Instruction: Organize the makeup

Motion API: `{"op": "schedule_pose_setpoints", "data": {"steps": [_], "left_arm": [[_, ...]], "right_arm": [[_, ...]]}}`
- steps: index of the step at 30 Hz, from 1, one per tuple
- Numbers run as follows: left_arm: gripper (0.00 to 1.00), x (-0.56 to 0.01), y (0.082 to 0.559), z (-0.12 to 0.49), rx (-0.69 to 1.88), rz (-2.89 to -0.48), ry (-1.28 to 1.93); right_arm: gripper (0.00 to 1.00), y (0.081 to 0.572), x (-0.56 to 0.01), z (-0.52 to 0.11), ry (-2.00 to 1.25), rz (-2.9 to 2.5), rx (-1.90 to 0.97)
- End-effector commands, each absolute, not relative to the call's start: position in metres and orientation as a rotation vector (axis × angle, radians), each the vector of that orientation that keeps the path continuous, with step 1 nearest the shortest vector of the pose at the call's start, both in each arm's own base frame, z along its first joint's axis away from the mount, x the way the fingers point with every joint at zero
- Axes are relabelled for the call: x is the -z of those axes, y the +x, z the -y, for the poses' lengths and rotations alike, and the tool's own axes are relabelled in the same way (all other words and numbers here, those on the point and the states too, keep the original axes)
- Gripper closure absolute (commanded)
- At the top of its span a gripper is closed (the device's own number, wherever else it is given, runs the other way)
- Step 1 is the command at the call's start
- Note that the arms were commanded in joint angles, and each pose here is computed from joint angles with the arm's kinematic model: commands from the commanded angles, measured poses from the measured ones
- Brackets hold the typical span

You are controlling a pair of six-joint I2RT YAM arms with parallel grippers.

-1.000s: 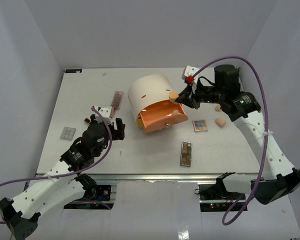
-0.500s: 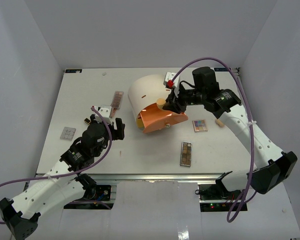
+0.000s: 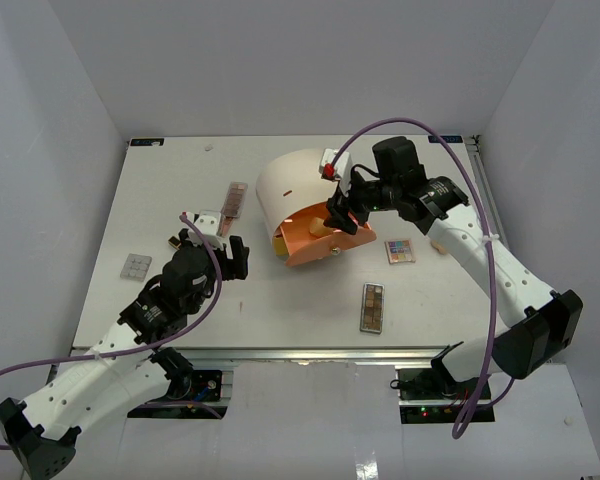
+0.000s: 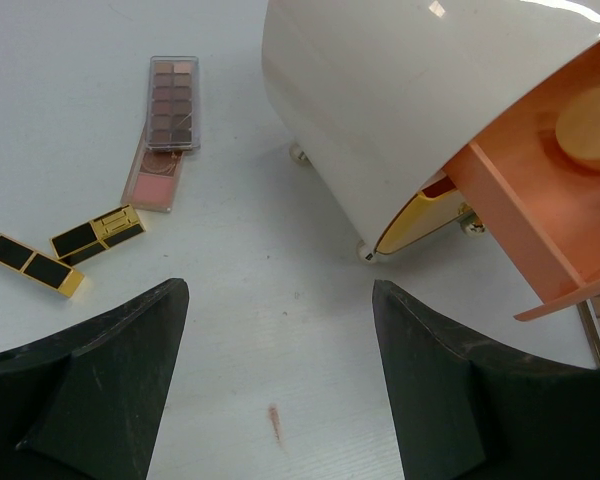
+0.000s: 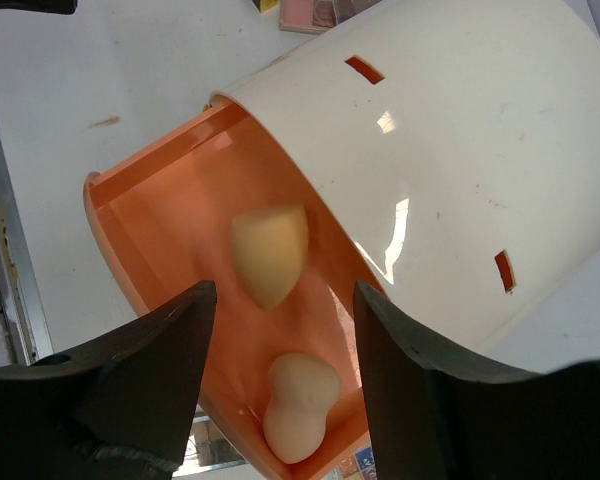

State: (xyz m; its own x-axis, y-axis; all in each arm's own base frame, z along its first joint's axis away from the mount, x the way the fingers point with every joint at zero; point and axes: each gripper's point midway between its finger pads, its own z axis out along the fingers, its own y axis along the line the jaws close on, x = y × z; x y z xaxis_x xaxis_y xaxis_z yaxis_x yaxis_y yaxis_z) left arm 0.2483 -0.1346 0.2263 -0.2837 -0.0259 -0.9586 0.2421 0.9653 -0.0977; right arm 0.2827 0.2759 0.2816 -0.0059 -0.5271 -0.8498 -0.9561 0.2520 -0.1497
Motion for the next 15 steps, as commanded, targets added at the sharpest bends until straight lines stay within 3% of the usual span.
{"op": "schedule_pose_setpoints", "data": {"steps": [1, 10, 15], "left_arm": [[0.15, -0.230, 0.247, 0.135, 0.281, -1.829, 0.151], [0.15, -0.235, 0.245, 0.134, 0.298, -1.813, 0.149], [0.15, -0.239, 0.243, 0.136, 0.322, -1.799, 0.156]], "right_arm": [[0.33, 0.283, -0.291, -0.272, -1.387, -1.626, -0.575], [0.26, 0.281, -0.329, -0.219, -1.261, -1.574, -0.588], [0.24, 0.314, -0.285, -0.144, -1.006, -1.824, -0.450]]}}
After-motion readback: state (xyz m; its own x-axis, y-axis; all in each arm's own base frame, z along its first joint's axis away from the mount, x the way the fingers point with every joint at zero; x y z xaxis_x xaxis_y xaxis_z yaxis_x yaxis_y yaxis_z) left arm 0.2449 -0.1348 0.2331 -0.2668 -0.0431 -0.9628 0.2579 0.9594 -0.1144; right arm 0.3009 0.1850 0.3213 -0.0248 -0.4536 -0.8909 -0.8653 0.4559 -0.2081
